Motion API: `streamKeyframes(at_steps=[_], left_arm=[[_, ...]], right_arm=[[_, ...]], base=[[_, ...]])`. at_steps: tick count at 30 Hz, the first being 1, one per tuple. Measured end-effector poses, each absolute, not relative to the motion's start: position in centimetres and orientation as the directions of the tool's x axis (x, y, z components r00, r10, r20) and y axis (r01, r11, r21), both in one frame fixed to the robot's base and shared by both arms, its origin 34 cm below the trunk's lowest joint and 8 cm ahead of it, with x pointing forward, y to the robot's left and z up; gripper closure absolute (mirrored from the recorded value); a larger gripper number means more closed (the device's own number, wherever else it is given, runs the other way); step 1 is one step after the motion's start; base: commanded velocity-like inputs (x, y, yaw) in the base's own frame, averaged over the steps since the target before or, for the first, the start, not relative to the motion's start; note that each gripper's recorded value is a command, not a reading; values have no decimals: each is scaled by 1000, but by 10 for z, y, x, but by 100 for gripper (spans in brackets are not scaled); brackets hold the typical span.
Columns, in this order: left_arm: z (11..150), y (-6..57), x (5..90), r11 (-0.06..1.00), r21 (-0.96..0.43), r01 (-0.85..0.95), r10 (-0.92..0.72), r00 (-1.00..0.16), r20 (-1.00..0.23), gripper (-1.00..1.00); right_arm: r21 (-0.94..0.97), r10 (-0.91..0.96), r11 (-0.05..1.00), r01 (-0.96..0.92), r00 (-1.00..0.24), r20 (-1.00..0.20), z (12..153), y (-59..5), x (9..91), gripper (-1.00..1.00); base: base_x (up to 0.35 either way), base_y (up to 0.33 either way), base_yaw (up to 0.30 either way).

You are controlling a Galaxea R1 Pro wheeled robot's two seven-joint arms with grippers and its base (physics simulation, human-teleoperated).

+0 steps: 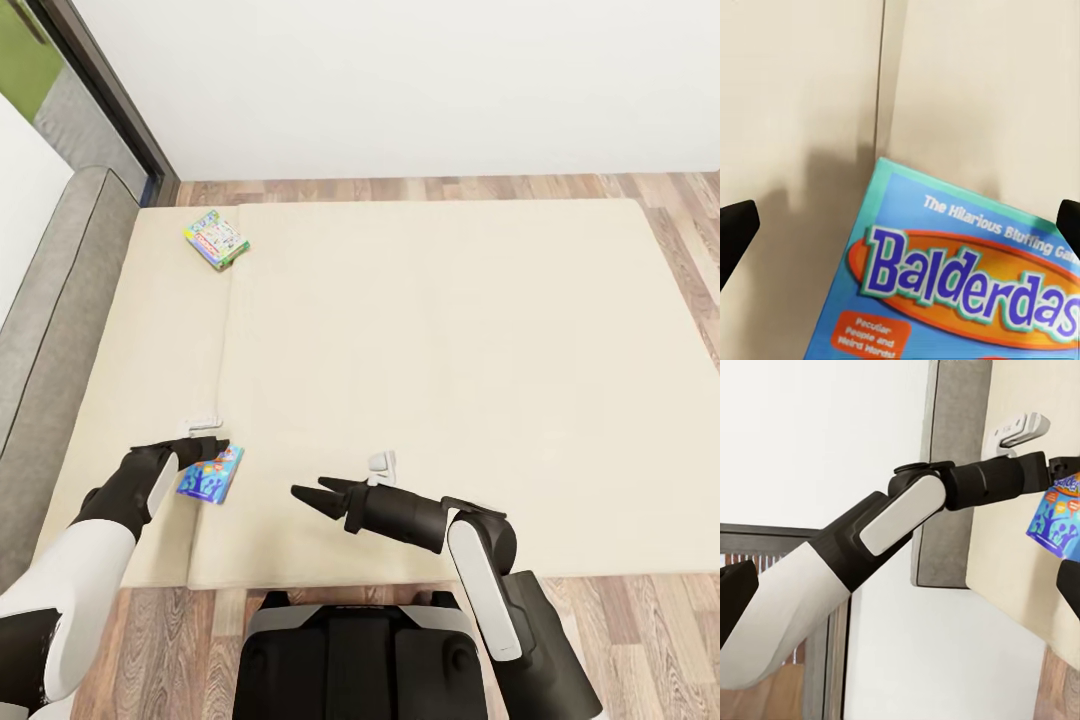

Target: Put all the toys in the child's room - the three board games (two on the bed and one on the table), the two jigsaw puzzles on the table, and the tennis ball on the table - inside the toy box on the table in the child's room.

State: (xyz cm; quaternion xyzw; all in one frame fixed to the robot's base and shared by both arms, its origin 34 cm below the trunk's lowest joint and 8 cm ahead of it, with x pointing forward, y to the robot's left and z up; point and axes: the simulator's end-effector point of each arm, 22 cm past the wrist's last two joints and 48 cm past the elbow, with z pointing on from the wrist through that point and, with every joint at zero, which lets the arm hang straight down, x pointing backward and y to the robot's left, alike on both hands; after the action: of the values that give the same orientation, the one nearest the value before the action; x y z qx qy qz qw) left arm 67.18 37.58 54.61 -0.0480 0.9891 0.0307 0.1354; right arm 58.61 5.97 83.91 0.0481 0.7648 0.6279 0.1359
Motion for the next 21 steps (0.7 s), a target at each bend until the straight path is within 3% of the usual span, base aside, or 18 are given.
streamKeyframes(at_steps=[21], left_arm=[[551, 391, 665, 996, -45, -81, -90, -963, -254, -100]], right_arm=[[972, 242, 213, -100, -958, -151, 838, 61, 586, -100]], base=[[0, 0, 0]])
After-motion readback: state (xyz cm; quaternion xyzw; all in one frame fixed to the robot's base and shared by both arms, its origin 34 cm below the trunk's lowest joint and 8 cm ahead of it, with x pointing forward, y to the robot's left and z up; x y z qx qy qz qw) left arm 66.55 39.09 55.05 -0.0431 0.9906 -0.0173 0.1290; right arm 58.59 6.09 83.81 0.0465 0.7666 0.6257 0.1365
